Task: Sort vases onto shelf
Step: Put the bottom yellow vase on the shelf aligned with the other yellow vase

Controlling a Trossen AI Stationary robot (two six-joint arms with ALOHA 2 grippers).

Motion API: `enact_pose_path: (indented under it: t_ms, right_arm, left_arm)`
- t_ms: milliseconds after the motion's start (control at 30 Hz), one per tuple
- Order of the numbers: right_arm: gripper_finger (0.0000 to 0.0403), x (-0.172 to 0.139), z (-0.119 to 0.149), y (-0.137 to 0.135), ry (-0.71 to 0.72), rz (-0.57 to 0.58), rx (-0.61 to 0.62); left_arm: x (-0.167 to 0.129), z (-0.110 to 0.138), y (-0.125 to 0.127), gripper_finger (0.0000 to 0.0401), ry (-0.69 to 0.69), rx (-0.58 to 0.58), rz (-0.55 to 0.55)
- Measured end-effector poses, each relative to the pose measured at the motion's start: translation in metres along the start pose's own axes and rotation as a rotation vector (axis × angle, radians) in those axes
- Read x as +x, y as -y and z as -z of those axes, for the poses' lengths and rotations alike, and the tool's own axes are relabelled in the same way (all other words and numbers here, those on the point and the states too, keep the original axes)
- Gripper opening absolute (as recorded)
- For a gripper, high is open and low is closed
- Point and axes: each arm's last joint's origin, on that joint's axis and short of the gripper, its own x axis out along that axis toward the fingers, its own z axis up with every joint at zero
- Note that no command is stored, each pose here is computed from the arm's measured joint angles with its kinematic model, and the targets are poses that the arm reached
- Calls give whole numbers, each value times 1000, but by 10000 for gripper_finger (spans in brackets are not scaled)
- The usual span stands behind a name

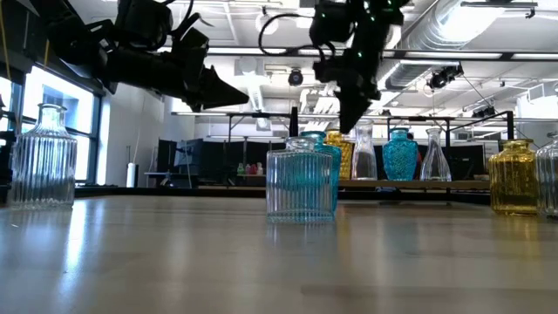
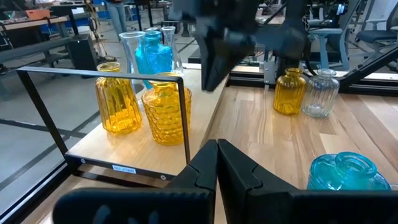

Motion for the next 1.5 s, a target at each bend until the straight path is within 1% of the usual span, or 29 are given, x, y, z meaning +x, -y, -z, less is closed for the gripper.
enact_pose_path:
  t_ms: [67,167,300,533,767,967,1500]
  right_arm:
    - [3,11,5,-2,33,-7,22]
    - [5,25,10,-1,67,-14,42]
    - [1,34,11,3,94,-13,66]
    - [0,37,8,15,126,18,98]
    - [0,39,7,24,128,32,120]
    - [0,39,6,30,133,81,126]
    - [0,39,5,31,142,85,113]
  left_arm:
    - [0,0,0,0,0,0,0]
    - [0,0,0,0,1,0,0]
    - [0,0,0,0,2,0,0]
    - [0,0,0,0,3,0,0]
    - [0,0,0,0,3,0,0]
    - [0,0,0,0,2,0,0]
    - [0,0,0,0,2,0,0]
